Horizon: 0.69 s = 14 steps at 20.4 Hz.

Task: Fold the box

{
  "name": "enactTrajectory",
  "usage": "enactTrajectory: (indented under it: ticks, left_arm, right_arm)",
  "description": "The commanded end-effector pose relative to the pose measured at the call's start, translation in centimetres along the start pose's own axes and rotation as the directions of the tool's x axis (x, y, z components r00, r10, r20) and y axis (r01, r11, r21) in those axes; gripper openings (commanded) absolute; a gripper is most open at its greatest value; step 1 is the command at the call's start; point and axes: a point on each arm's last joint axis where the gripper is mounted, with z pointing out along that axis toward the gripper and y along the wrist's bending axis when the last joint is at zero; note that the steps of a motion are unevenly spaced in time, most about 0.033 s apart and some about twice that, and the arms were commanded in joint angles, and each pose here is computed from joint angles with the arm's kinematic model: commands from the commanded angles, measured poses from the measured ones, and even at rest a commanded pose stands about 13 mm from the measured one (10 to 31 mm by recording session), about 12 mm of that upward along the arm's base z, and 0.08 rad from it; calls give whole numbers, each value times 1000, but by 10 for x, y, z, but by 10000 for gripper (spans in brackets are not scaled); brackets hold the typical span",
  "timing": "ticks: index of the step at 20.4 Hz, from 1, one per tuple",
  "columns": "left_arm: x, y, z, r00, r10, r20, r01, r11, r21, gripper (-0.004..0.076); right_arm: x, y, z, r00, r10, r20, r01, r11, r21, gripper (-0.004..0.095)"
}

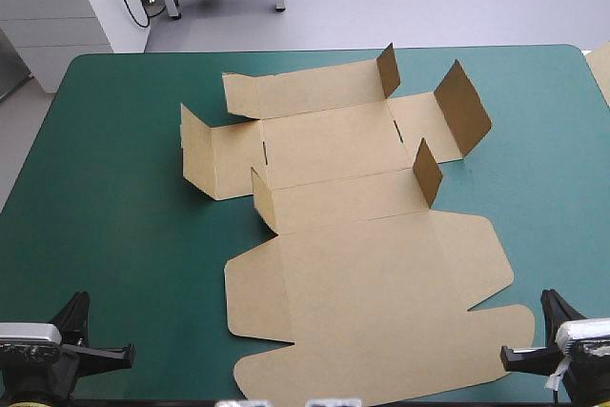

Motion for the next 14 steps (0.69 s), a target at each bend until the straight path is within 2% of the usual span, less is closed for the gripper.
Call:
enactTrajectory:
  ticks: [1, 9, 13, 14]
  left_arm:
    - [-12, 1, -5, 995, -10, 98, 10, 1000, 4, -8]
    - [-12, 1, -5, 995, -10, 98, 10, 1000, 4, -8]
    - [-12, 1, -5, 995, -10, 98, 10, 1000, 4, -8]
    - [-12, 1, -5, 995, -10, 98, 10, 1000, 4, -8]
  right_arm:
    - [-14, -1, -11, 991, -11, 134, 9, 1000, 17, -21]
    - [-14, -1, -10, 990, -13, 138, 11, 1000, 18, -21]
    - [-25, -3, -10, 972, -52, 227, 43, 998, 46, -21]
    - [-30, -3, -7, 975, -52, 215, 43, 998, 45, -21]
